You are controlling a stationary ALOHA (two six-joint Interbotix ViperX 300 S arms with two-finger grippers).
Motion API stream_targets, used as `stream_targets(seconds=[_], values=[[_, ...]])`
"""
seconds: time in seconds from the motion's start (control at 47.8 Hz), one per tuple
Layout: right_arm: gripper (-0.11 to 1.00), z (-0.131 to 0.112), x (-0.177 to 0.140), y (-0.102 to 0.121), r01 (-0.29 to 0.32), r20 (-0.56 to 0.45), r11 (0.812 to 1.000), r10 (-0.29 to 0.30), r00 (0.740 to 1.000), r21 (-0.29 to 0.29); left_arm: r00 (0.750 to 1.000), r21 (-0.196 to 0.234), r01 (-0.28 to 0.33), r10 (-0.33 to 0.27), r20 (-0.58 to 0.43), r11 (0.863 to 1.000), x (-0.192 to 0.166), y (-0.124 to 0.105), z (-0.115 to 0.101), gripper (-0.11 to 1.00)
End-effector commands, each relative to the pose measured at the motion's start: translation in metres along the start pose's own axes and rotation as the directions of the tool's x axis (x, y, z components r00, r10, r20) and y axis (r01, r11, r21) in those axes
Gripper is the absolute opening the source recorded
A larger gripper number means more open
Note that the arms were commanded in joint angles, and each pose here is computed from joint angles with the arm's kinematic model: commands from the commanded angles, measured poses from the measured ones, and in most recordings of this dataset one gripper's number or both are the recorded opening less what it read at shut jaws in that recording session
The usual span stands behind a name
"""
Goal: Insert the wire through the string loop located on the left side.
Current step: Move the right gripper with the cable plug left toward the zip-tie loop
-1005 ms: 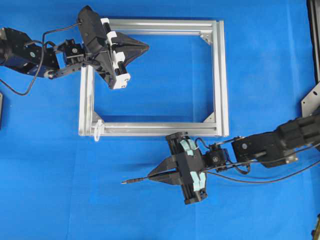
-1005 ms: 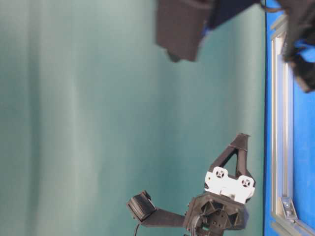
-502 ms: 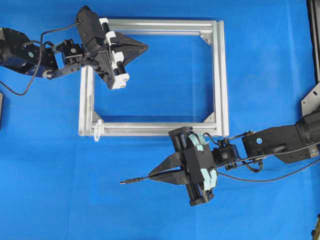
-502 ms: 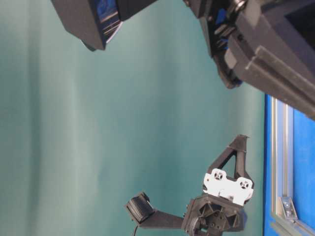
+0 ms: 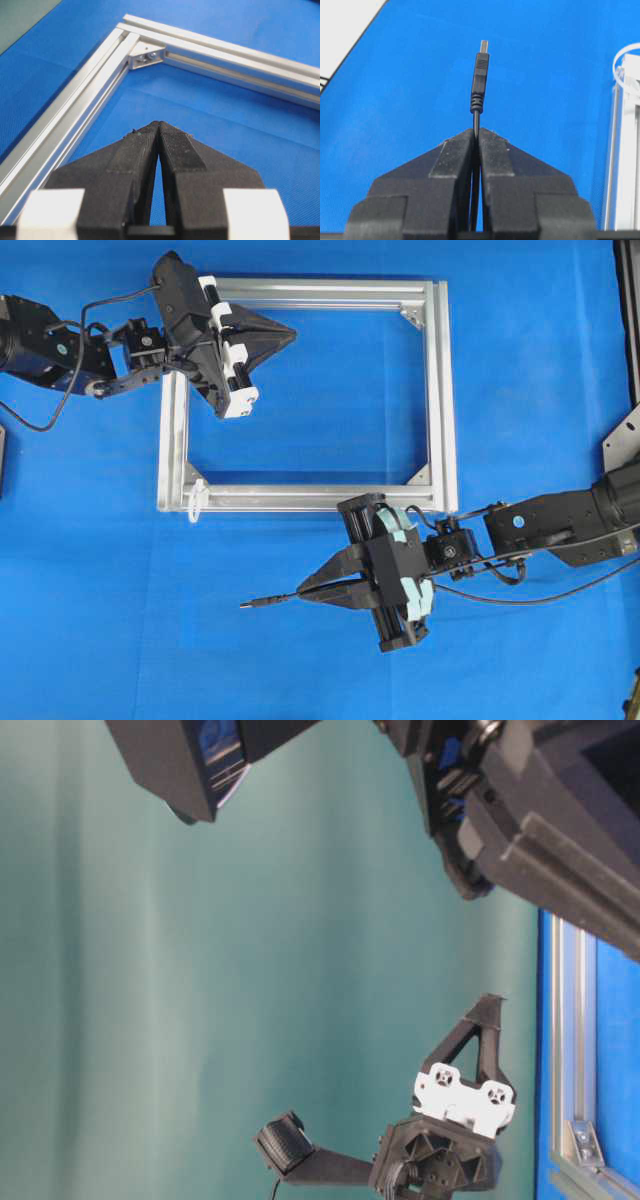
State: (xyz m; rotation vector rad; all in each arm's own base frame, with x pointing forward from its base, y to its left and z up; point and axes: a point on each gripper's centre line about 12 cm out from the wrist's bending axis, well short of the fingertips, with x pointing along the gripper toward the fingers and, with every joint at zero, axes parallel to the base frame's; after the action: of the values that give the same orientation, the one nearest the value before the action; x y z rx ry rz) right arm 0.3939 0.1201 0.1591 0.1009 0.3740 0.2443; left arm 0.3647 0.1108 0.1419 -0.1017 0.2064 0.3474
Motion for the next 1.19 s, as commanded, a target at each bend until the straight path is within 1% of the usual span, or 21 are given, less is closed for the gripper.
stream_targets(seconds=[0.0, 1.067, 1.172], values=[[0.0, 0.0157, -0.0033, 0.0025, -0.007, 0.042, 1.0, 0.008, 0.999, -0.002, 0.999, -0.002, 0.005, -0.005, 0.04, 1.0, -0.0017, -0.0016, 0.0129, 0.0], [0.0, 0.0155, -0.0033, 0.0025, -0.007, 0.041, 1.0, 0.007, 0.999, -0.002, 0.999, -0.002, 0.005, -0.005, 0.04, 1.0, -0.0017, -0.0016, 0.0129, 0.0], [0.0, 0.0142, -0.0038, -0.0009, 0.001, 0.037, 1.0, -0.001, 0.999, -0.001, 0.999, -0.001, 0.006, -0.006, 0.04, 1.0, -0.0017, -0.0017, 0.0129, 0.0]])
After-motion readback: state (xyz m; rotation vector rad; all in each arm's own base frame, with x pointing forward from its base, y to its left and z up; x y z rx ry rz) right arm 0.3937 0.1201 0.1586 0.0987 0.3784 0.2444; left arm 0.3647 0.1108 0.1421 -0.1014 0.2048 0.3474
